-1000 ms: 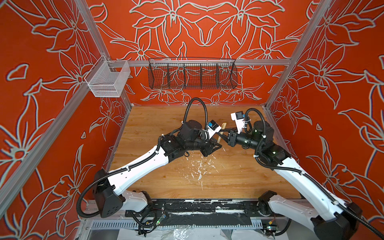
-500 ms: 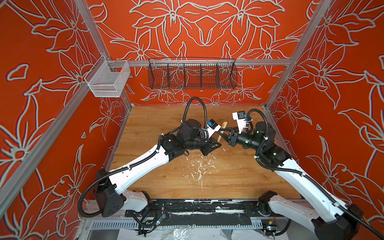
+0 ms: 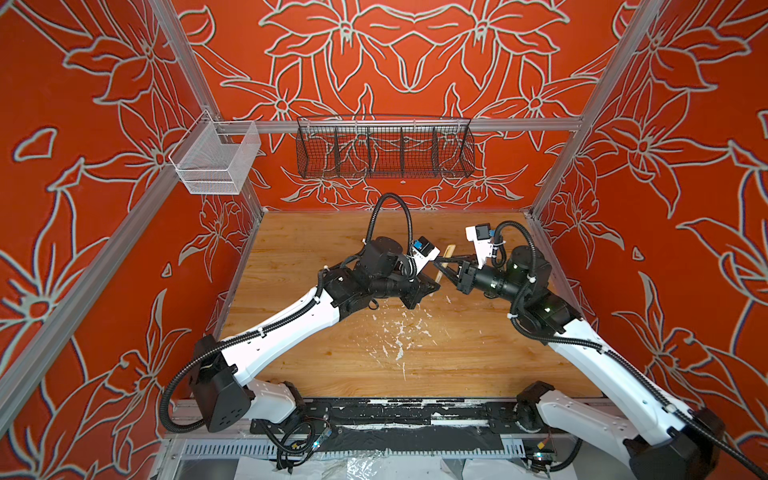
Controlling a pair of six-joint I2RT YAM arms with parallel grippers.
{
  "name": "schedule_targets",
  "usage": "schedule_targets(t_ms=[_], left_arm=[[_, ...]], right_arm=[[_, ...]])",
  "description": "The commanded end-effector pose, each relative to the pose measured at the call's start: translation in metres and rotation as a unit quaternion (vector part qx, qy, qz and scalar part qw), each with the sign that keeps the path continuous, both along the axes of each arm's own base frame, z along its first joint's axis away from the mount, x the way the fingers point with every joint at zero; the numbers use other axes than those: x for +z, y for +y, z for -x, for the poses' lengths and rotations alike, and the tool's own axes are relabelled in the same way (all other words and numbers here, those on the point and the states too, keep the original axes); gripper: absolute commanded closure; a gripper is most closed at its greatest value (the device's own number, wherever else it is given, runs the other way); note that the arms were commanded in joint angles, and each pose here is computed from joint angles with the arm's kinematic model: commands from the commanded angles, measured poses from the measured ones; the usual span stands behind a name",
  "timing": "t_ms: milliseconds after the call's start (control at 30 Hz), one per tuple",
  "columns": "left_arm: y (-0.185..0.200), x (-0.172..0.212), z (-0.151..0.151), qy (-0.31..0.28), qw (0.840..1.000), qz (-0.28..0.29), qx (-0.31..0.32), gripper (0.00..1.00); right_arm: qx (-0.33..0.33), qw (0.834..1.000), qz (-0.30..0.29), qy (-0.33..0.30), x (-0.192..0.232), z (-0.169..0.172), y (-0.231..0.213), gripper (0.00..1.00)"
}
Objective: Insert the pens into the pen caps
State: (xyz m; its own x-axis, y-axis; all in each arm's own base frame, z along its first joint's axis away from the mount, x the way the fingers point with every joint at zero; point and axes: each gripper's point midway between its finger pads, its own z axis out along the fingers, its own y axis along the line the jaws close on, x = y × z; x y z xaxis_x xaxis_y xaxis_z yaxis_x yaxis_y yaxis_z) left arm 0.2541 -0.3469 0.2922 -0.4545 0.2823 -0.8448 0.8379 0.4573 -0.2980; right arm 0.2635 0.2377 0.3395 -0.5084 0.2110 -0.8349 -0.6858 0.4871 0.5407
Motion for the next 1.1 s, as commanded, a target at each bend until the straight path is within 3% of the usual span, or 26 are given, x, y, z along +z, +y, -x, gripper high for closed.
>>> schedule_targets(t_ms=[0, 300, 333, 433, 533, 800, 1067], left_arm=[[-0.006, 0.006, 0.001, -0.014, 1.000, 0.006, -0.012, 1.00], [-0.004, 0.001, -0.003, -0.013, 1.000, -0.011, -0.007, 1.00], [-0.004, -0.001, -0.003, -0.010, 1.000, -0.015, -0.009, 1.00], [-0.007, -0.006, -0.003, -0.001, 1.000, -0.021, -0.014, 1.00], [-0.007, -0.008, -0.001, 0.006, 0.999, -0.024, -0.021, 1.00], [-0.006, -0.005, 0.007, 0.004, 0.999, -0.012, -0.034, 1.00], [-0.004, -0.003, 0.008, -0.003, 0.999, -0.010, -0.033, 1.00]], right_arm=[[0.003, 1.000, -0.022, -0.018, 0.012, 0.005, -0.001, 1.00], [-0.015, 1.000, -0.001, -0.023, 0.010, 0.009, -0.009, 0.98], [-0.020, 1.000, 0.000, -0.024, 0.012, 0.009, -0.011, 0.84], [-0.036, 0.999, 0.009, -0.033, 0.020, 0.011, -0.019, 0.62], [-0.054, 0.997, 0.029, -0.040, 0.029, 0.015, -0.028, 0.55], [-0.107, 0.992, 0.068, -0.021, 0.029, 0.002, -0.047, 0.52], [-0.083, 0.996, 0.032, -0.006, 0.034, 0.003, -0.043, 0.58]])
